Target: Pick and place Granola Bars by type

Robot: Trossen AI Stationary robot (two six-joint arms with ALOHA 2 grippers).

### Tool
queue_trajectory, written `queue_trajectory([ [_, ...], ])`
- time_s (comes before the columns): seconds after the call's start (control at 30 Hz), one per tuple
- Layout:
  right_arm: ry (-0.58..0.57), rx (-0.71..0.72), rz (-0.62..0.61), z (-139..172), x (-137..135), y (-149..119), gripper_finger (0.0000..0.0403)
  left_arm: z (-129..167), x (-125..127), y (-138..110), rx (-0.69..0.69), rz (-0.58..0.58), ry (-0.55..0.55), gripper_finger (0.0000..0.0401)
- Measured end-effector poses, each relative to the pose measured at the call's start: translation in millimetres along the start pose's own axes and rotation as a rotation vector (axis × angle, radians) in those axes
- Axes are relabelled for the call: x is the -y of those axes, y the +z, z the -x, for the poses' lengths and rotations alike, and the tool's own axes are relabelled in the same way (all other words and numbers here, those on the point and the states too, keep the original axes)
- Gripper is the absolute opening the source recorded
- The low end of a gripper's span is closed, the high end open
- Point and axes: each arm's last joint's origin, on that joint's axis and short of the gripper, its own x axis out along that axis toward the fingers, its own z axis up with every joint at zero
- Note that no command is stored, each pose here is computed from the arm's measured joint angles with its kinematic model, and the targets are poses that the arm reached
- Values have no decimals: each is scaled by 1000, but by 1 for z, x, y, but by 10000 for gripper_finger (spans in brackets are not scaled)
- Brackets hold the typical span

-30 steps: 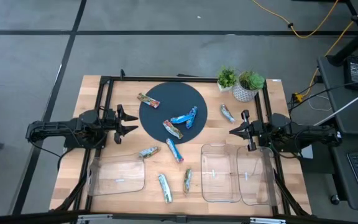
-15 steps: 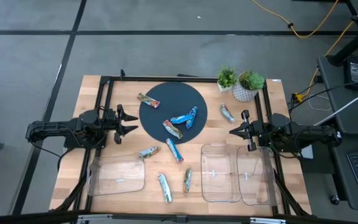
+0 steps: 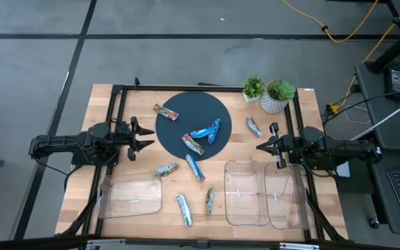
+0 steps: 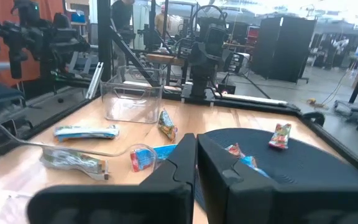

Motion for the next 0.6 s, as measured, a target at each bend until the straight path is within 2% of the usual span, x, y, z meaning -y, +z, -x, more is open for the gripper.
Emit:
queue_trajectory([
  [0.1,0,-1,49,0,0,0,18,0,0,0,1,0,0,191],
  [0.3,0,0,49,0,0,0,18,0,0,0,1,-1,1,190],
  [0.47,0,0,48,0,0,0,18,0,-2,1,14,-102,82,191],
  [0.6,0,0,46,0,0,0,18,0,-2,1,17,-122,87,190],
])
